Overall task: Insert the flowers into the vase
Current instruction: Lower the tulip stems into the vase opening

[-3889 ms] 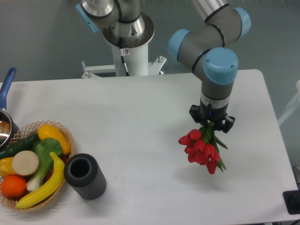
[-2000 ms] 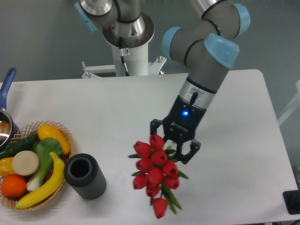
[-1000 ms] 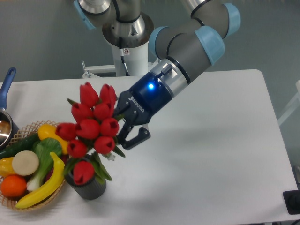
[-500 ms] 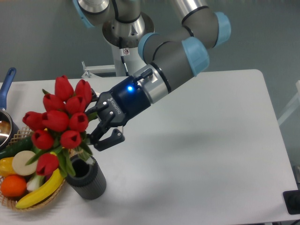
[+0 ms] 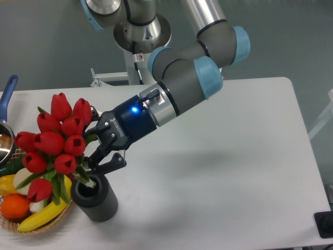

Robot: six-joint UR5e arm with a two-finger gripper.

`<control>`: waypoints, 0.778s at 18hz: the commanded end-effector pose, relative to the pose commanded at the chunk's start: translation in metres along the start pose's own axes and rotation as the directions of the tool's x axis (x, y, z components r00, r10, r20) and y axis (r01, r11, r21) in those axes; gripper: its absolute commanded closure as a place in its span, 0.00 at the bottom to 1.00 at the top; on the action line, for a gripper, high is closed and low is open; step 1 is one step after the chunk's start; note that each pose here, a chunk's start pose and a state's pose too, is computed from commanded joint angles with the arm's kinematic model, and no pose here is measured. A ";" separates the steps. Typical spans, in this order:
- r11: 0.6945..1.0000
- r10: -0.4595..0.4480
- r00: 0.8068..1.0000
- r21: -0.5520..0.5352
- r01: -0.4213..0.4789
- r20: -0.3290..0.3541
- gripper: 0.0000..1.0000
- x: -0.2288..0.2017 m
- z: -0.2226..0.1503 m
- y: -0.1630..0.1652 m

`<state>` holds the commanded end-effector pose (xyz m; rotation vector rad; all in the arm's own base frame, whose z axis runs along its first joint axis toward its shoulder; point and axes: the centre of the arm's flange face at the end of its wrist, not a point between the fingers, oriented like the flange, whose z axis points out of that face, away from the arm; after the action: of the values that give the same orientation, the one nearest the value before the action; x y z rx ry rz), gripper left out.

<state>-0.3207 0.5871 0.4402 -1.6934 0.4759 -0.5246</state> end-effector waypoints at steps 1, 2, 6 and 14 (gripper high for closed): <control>1.000 -0.004 1.000 -0.001 0.004 -0.003 0.78 -0.002 0.002 0.004; 1.000 -0.006 1.000 -0.001 0.006 -0.003 0.78 -0.002 0.002 0.004; 1.000 -0.022 1.000 -0.006 0.022 -0.005 0.77 -0.005 0.005 0.015; 0.999 -0.027 1.000 -0.023 0.027 -0.010 0.76 0.000 0.009 0.052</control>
<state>-0.3170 0.5848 0.3880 -1.7222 0.4684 -0.5494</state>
